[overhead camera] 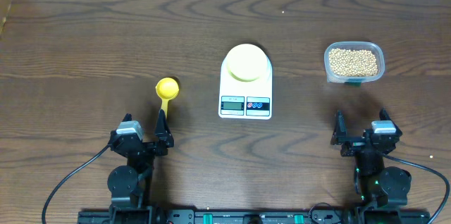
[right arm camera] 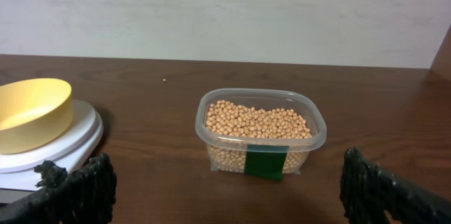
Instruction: Scoop item into bowl and weigh 50g on scale
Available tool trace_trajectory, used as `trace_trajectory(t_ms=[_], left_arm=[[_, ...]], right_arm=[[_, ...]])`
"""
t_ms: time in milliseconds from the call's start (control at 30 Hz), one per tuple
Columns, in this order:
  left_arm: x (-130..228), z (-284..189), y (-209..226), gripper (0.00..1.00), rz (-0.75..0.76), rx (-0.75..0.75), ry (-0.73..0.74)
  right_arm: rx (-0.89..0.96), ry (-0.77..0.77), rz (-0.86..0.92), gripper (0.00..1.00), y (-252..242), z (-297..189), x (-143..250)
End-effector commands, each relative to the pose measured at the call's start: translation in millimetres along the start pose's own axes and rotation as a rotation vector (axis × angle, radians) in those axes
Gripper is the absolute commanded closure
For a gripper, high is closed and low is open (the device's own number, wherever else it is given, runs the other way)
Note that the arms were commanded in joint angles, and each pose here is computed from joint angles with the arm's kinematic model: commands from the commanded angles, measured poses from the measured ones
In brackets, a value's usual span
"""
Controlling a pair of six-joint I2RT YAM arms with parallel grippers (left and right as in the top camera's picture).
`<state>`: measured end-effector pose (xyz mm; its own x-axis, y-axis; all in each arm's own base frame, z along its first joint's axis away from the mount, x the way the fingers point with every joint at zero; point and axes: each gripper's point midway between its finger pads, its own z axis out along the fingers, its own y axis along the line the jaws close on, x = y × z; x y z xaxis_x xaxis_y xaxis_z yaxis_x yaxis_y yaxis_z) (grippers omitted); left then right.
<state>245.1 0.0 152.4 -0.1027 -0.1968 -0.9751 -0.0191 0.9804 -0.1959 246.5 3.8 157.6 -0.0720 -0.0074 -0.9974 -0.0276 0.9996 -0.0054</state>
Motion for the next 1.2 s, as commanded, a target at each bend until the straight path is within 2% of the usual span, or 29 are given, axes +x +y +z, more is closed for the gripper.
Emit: trace_trajectory(t_ms=[0, 733, 1167], left_arm=[[15.1, 0.7, 4.2, 0.14, 0.005, -0.015, 0.048], [-1.1, 0.5, 1.0, 0.14, 0.005, -0.003, -0.014], [-46.6, -12.0, -8.2, 0.14, 0.006, 0.012, -0.092]], right_arm=[[0.002, 0.000, 0.000, 0.01, -0.9, -0.3, 0.5], [0.002, 0.000, 0.000, 0.01, -1.0, -0.3, 0.5], [0.002, 0.000, 0.000, 0.01, -0.9, -0.3, 0.5]])
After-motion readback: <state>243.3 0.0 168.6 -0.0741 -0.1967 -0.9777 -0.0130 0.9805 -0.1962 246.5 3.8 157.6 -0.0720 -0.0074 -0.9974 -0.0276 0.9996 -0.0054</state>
